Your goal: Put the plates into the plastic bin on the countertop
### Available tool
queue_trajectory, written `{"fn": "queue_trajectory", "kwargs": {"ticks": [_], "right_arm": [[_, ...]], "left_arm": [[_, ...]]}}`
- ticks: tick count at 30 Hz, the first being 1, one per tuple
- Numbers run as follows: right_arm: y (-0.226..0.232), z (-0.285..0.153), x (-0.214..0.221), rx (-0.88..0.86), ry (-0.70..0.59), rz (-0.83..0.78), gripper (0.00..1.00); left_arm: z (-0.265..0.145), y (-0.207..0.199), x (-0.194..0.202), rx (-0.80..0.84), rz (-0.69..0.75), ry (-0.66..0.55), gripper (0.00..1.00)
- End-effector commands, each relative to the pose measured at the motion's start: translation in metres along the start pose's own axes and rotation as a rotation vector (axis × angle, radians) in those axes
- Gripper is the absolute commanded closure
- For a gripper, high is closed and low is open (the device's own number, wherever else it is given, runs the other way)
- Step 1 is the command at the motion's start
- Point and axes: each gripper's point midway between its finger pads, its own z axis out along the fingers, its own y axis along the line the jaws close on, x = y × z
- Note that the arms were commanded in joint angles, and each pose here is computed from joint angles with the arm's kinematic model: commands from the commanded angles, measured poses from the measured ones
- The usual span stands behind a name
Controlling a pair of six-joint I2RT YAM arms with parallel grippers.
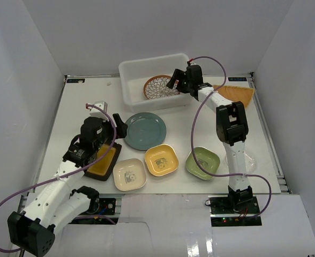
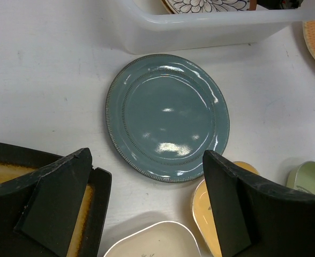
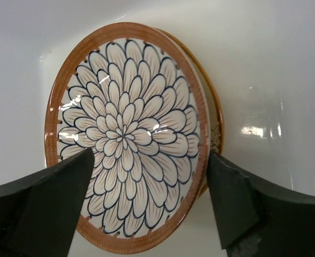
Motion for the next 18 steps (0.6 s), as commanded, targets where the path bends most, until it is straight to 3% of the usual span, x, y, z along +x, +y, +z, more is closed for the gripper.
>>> {"fn": "queue_trajectory", "kwargs": {"ticks": [1, 3, 7, 12, 13, 15, 17, 18], "right_arm": [[0.054, -0.036, -0.069, -0.114, -0.186, -0.07, 0.09], [0.059, -0.046, -0.078, -0.112, -0.207, -0.103, 0.02], [0.073, -0.084, -0.102, -0.116, -0.273, -0.18, 0.1], [0.089, -0.133, -0.104, -0.178, -0.312, -0.266, 0.1], [0.104, -0.16, -0.112, -0.223, -0.348, -0.283, 0.1], [0.091, -0.166, -0.074, -0.242, -0.289, -0.258, 0.09], [0.106, -0.197, -0.062, -0.345, -0.311, -0.249, 0.0], [0.095, -0.2, -0.019, -0.38, -0.217, -0.19, 0.09]], "left_arm": [[0.001, 0.006, -0.006, -0.034, -0.009, -0.022, 0.05], [0.002, 0.01, -0.007, -0.051, -0.006, -0.027, 0.05], [0.001, 0.014, -0.008, -0.07, -0.003, -0.035, 0.05], [0.002, 0.015, -0.01, -0.076, -0.002, -0.04, 0.05], [0.002, 0.015, -0.01, -0.076, -0.002, -0.04, 0.05], [0.001, 0.014, -0.011, -0.072, -0.002, -0.045, 0.04], [-0.001, 0.013, -0.013, -0.063, -0.004, -0.049, 0.04], [-0.001, 0.011, -0.012, -0.052, -0.004, -0.046, 0.03]]}}
